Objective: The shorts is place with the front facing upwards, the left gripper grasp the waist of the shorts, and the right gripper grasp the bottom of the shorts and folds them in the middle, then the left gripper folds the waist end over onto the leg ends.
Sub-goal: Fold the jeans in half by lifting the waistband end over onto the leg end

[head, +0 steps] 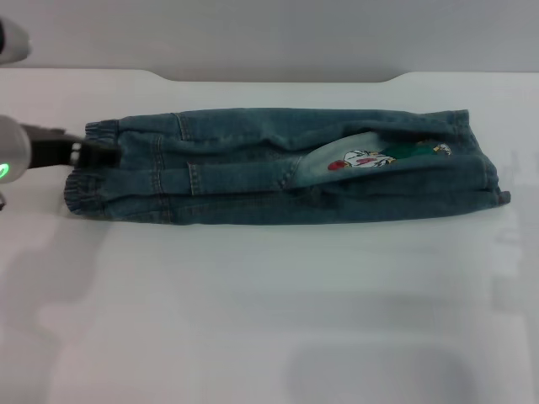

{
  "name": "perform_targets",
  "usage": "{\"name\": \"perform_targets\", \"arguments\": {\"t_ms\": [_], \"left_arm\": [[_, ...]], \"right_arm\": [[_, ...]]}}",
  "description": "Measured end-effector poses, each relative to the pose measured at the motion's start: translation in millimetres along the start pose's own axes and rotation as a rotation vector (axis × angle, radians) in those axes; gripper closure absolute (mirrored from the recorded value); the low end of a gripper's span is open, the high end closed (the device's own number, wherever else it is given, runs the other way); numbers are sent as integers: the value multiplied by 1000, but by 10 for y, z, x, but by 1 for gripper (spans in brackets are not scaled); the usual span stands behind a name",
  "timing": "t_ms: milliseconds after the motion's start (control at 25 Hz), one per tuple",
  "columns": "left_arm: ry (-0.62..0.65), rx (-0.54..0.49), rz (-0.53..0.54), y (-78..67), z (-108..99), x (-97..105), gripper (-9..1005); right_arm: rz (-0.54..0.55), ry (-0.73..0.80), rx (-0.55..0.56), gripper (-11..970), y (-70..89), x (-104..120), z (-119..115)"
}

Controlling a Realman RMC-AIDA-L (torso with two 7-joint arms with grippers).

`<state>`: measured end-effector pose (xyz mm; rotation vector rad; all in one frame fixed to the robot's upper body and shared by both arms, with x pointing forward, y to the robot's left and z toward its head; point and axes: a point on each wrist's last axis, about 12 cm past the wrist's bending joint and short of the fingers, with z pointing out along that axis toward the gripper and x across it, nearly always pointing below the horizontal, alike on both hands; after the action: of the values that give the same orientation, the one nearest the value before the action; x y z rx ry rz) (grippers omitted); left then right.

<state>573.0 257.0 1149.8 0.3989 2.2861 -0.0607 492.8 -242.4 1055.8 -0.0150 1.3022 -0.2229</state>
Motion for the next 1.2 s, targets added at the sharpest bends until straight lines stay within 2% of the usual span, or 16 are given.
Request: {"name": "perform_targets", "arguments": {"t_ms": [80, 280, 400, 600, 960, 1200], "left_arm": [[77, -32, -41, 186, -11, 118, 155], [120, -43, -75, 270, 35, 238, 154], [151, -34, -78, 252, 106, 294, 154], [166, -15, -65, 186, 158, 285, 153], [162, 26, -25, 24, 73, 163, 151], [177, 32, -26, 11, 80, 168, 150]], "right_arm": [[-10, 9, -11, 422, -1, 25, -14], [-13, 15, -11, 657, -14, 38, -23], [-15, 14, -14, 892, -16, 38, -28], [-17, 17, -12, 961, -30, 44, -36], [-17, 30, -19, 959, -20, 58, -17], [-17, 38, -26, 960, -10, 65, 20]]}}
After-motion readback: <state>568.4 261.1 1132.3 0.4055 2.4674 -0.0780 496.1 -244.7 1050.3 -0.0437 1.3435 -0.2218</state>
